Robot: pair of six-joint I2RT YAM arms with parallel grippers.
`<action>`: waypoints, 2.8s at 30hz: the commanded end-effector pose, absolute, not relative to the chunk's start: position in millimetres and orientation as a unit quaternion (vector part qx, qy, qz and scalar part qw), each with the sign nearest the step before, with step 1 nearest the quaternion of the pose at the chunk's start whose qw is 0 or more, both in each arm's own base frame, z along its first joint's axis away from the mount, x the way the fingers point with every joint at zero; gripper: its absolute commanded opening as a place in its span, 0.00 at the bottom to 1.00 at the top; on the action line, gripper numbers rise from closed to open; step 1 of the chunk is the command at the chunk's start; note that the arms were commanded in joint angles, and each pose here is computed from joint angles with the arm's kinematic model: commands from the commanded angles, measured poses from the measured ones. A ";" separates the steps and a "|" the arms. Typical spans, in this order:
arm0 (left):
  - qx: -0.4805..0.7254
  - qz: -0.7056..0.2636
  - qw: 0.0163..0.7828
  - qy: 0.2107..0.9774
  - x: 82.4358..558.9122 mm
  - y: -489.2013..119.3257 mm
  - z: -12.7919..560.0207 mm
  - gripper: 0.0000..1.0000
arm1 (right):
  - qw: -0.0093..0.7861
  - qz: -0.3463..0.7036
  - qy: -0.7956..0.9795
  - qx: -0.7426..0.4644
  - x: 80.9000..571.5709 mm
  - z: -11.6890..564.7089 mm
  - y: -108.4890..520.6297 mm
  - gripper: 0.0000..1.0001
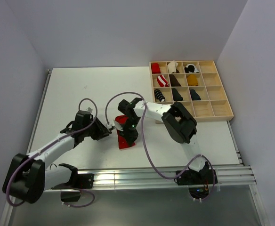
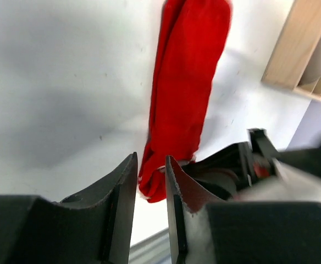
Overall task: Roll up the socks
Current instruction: Roll the sock at the center of the board.
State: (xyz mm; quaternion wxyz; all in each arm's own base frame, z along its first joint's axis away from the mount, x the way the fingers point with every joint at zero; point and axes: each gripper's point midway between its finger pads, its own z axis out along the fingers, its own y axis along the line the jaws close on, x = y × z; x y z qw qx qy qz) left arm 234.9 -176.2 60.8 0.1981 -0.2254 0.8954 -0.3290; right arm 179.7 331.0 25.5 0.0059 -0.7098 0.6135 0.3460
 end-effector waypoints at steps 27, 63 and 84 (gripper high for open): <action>0.073 -0.304 0.414 0.855 238.3 -260.2 99.2 0.37 | -0.137 0.474 0.672 -0.552 195.9 35.0 326.3 0.19; 0.069 -0.221 0.314 0.921 216.2 -244.3 16.9 0.21 | -0.134 0.452 0.710 -0.523 211.5 24.3 322.2 0.17; -0.007 -0.236 0.148 0.960 196.0 -232.9 6.6 0.00 | 0.150 0.363 0.772 -0.500 270.9 74.8 302.1 0.54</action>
